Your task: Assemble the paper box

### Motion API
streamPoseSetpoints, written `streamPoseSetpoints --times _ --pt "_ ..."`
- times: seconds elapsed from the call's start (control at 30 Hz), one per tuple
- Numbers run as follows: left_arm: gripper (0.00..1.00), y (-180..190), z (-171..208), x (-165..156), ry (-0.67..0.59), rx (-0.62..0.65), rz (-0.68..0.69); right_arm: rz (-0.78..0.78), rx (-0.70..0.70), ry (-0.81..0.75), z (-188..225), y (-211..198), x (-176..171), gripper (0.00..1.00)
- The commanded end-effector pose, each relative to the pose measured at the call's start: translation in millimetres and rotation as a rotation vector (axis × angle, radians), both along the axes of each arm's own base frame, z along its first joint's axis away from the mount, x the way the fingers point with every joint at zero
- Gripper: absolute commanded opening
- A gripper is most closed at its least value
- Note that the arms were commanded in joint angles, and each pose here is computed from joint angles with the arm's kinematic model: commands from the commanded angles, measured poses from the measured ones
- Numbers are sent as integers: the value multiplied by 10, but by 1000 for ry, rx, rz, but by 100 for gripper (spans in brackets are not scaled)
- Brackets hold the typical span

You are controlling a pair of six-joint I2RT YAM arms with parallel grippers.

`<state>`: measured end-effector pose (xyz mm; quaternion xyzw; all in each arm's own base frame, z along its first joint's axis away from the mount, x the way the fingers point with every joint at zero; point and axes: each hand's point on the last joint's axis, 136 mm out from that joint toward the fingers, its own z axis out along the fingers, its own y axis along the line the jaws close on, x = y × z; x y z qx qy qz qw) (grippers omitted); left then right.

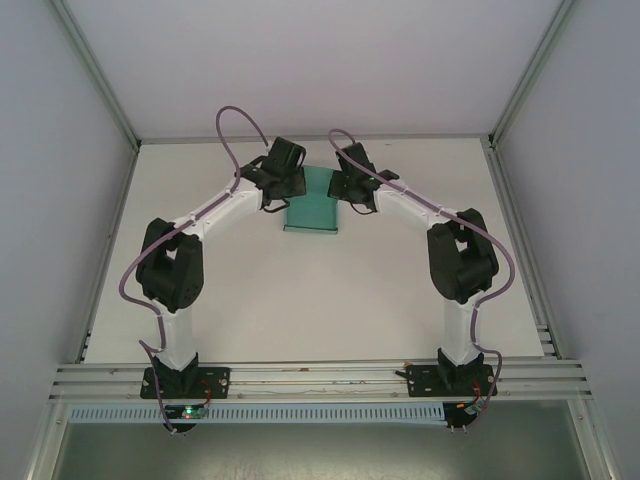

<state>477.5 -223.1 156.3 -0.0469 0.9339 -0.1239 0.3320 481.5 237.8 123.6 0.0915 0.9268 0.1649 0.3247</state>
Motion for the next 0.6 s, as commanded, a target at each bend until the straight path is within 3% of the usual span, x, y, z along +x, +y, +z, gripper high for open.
streamPoseSetpoints --times 0.0,0.2,0.47,0.57 --pt "0 -188 -311 -134 60 -18 -19 -22 184 -151 571 328 119 6" --pt "0 -249 -594 -294 78 -22 -32 -14 143 -141 391 398 -52 6" --pt "0 -159 -928 -664 93 59 -62 -2 -81 -254 98 199 -434 5" --pt "0 -122 -1101 -870 95 49 -90 53 -103 -297 -19 185 -575 5"
